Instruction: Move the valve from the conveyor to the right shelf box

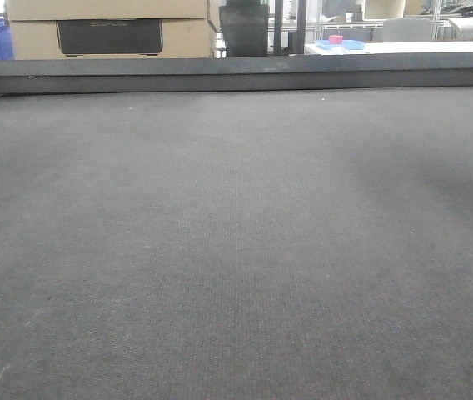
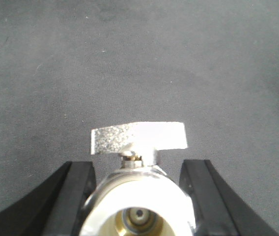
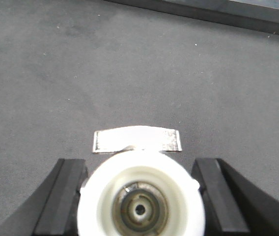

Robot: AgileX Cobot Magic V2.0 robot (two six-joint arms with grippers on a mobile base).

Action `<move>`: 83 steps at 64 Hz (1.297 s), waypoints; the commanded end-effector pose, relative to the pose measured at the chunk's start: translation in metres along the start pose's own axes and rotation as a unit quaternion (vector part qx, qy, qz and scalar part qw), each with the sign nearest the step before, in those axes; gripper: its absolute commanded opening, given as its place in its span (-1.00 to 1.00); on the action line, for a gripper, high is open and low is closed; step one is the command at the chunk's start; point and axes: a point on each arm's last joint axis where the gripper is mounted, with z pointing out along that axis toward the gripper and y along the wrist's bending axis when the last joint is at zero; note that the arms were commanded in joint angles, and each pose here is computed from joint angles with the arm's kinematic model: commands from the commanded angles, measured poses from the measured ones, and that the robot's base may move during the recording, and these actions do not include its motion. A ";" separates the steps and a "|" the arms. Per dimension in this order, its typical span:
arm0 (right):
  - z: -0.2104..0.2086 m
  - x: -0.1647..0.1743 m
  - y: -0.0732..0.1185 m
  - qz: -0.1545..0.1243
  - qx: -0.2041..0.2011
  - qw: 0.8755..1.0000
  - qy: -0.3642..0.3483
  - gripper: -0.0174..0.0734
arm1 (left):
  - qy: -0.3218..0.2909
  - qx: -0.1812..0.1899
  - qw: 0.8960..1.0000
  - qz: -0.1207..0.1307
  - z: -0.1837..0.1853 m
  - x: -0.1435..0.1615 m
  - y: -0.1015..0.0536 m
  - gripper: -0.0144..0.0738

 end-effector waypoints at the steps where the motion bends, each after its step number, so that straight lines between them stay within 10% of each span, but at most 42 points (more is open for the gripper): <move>1: -0.009 -0.011 0.001 -0.005 0.004 0.999 -0.052 -0.96 | -0.035 0.003 0.999 -0.003 -0.008 -0.006 -0.001 -0.93; 83: -0.009 -0.011 0.001 -0.005 0.004 0.999 -0.052 -0.96 | -0.035 0.003 0.999 -0.003 -0.008 -0.006 -0.001 -0.93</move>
